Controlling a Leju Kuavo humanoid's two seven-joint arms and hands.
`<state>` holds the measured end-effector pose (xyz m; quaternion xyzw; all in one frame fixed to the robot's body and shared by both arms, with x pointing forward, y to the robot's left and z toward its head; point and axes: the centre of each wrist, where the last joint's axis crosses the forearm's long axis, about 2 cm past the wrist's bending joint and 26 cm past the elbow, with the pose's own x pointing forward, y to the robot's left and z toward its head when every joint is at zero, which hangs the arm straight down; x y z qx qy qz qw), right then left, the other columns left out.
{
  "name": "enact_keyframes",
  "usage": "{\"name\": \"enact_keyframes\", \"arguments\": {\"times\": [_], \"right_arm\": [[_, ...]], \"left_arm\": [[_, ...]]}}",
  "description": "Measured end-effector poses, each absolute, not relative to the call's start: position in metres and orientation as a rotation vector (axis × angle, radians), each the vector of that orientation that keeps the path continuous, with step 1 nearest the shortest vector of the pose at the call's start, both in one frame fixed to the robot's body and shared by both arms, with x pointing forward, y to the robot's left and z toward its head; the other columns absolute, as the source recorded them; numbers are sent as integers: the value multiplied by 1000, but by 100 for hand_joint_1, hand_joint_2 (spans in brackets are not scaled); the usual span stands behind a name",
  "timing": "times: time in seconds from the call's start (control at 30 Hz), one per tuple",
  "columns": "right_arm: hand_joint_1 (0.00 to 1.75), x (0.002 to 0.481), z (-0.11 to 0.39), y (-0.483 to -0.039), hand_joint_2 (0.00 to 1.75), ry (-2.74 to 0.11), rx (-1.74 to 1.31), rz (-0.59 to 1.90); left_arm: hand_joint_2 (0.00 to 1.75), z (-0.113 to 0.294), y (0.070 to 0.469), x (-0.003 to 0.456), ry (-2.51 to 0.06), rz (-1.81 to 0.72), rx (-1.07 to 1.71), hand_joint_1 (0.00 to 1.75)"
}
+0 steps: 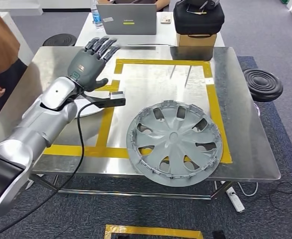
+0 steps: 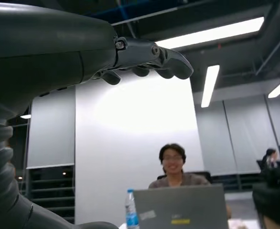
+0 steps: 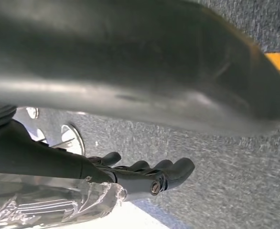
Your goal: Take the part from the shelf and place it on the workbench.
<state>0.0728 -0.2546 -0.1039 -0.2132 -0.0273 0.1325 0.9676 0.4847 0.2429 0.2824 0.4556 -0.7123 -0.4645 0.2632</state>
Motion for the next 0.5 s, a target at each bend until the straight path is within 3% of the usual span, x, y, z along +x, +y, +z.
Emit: {"name": "enact_keyframes", "arguments": {"times": [0.13,0.2,0.3,0.43,0.5], "right_arm": [[0,73,-104,-255,0,-54,-436,262],[0,71,-104,-254,0,-50,-441,264],[0,70,-104,-253,0,-58,-450,265],[0,69,-104,-248,0,-72,-455,257],[0,66,-104,-245,0,-69,-454,250]], "left_arm": [[175,299,231,475,-2182,-1098,1211,0],[175,298,214,457,-2417,-884,1069,0],[175,288,167,408,-2691,-395,485,0],[175,268,125,342,-2606,115,-281,0],[87,262,116,319,-2526,253,-511,0]]}}
